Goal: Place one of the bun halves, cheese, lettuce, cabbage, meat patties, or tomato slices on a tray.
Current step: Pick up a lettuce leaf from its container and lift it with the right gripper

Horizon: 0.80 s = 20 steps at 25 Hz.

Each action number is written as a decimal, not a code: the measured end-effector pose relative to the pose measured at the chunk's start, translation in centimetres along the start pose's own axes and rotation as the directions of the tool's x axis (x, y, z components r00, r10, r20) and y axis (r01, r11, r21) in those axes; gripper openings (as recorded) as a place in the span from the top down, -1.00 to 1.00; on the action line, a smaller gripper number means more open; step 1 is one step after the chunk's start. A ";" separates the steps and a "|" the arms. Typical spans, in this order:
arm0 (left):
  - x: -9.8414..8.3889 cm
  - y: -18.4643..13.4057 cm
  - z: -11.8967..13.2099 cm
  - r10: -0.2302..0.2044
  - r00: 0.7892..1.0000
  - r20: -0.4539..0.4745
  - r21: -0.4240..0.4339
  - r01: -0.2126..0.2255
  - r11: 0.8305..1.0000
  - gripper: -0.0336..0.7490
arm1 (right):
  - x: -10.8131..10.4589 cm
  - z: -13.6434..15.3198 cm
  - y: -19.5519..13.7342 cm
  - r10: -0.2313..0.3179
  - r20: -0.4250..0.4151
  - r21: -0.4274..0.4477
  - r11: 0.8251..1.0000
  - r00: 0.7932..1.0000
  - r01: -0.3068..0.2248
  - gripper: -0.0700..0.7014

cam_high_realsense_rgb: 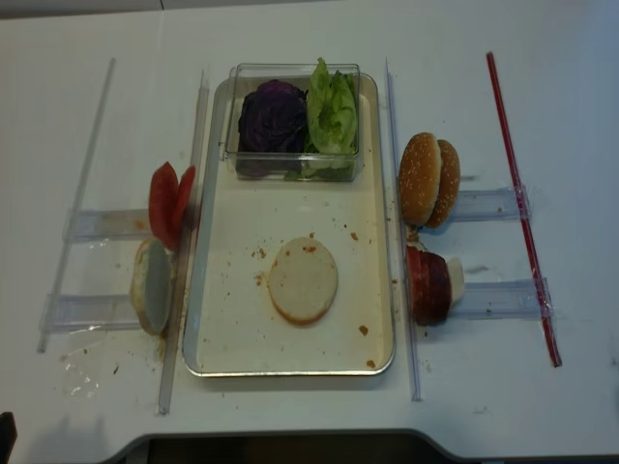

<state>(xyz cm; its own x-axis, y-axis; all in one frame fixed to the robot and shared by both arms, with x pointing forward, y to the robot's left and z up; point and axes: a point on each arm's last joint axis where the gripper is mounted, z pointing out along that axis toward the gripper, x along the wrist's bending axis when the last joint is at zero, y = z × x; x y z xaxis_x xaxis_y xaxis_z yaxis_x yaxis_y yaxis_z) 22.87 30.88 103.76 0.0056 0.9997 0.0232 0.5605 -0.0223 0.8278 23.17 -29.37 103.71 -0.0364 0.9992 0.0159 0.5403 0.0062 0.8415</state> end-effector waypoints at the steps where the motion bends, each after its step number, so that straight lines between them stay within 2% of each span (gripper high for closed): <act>1: 0.0 0.0 0.0 0.000 1.000 0.000 0.000 0.000 1.000 0.18 | 0.0 0.0 0.0 0.000 0.000 0.000 1.000 1.000 0.000 -0.16; 14: 0.0 0.0 0.0 0.000 1.000 0.000 0.000 0.000 1.000 0.18 | 0.1 0.0 -0.1 0.003 -0.006 0.009 1.000 1.000 -0.003 -0.16; 20: 0.0 0.0 0.0 0.000 1.000 0.000 0.000 0.000 1.000 0.18 | 0.1 -0.4 1.9 0.006 -0.010 0.092 0.996 1.000 -0.005 -0.16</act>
<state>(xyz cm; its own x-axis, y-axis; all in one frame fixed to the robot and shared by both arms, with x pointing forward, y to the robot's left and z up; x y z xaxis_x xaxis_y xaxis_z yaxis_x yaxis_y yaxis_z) 22.87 30.88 103.76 0.0056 0.9997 0.0232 0.5605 -0.0223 0.8278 23.83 -29.30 105.57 -0.0418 0.9988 0.0265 0.6155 0.0049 0.7881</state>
